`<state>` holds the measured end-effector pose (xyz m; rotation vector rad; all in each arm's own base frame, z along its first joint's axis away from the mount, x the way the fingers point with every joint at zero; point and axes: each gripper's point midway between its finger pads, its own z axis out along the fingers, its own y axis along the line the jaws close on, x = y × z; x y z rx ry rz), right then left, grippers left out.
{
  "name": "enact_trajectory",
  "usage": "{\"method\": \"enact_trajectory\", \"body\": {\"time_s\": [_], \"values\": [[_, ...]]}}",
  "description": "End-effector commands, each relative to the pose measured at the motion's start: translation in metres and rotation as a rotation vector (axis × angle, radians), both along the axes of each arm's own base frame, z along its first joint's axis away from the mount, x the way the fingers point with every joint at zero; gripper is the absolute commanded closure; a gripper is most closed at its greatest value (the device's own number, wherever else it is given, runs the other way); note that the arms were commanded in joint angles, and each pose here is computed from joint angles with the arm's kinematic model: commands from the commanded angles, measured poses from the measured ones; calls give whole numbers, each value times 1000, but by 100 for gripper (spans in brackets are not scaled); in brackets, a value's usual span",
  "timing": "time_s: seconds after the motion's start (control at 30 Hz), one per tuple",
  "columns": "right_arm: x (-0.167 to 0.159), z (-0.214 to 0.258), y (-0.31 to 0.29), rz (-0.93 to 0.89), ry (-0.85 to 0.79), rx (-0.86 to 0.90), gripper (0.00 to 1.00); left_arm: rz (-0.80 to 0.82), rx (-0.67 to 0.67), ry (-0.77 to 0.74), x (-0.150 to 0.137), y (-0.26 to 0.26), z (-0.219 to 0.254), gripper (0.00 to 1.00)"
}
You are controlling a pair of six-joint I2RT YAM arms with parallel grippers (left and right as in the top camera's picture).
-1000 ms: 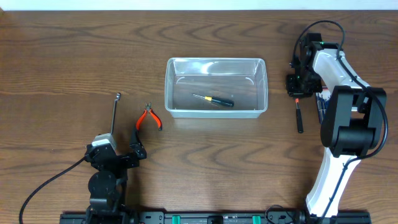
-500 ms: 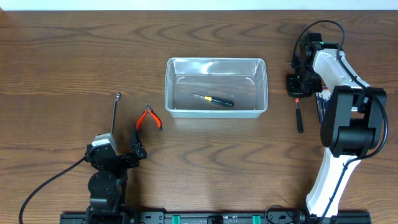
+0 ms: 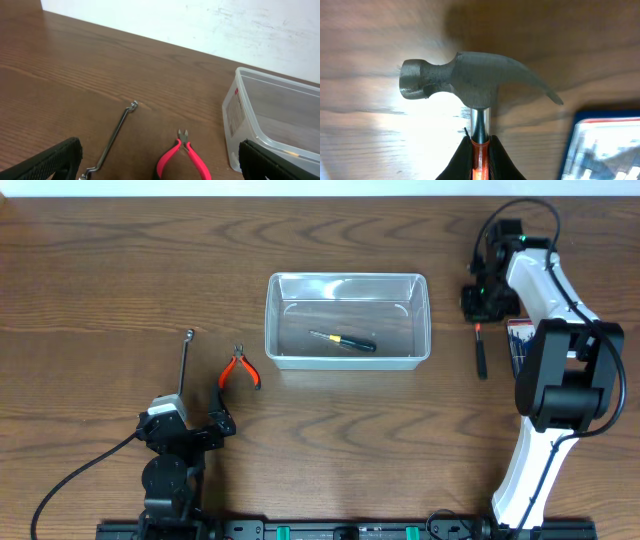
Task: Pack container
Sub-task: 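Lift the hammer and carry it over the clear container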
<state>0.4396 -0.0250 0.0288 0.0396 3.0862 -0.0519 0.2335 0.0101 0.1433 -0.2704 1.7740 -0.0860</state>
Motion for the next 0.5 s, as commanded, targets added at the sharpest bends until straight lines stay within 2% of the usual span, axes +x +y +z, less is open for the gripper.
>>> {"method": "enact_trajectory", "body": {"time_s": [0.0, 0.17, 0.47], "values": [[22, 27, 7, 41, -75, 20, 99, 0, 17, 30, 0, 0, -13, 2], [38, 60, 11, 99, -132, 12, 99, 0, 17, 30, 0, 0, -13, 2], [54, 117, 53, 399, -232, 35, 99, 0, 17, 30, 0, 0, -13, 2]]}}
